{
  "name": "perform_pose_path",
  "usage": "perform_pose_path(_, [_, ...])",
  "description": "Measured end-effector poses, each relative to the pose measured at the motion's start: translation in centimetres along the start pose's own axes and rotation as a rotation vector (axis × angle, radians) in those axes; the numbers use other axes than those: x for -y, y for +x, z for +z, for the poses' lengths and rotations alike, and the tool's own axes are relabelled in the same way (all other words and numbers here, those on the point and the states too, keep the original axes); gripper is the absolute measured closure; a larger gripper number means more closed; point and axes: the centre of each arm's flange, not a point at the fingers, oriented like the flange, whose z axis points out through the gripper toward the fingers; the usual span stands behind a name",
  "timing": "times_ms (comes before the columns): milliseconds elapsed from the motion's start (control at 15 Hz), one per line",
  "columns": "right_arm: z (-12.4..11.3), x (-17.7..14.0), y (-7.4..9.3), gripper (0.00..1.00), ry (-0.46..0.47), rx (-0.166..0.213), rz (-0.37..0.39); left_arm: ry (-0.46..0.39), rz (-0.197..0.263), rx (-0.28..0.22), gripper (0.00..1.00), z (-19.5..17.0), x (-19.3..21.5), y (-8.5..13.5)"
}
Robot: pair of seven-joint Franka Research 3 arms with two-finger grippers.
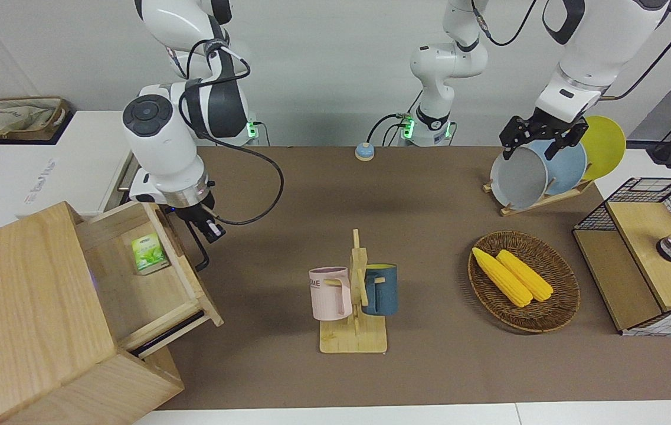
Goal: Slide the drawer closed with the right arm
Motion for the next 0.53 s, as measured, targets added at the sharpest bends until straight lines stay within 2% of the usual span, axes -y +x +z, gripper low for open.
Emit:
perform_pose_path(267, [0.0,-0.9,1.6,0.99,0.006,-0.005,-0.004,0.000,0.000,0.000,0.00,0.0,0.0,0.0])
perform_pose_path(533, [-0.2,-1.0,2.1,0.99,0.020,-0.017,-0.007,0.000,0.000,0.000,0.00,0.0,0.0,0.0])
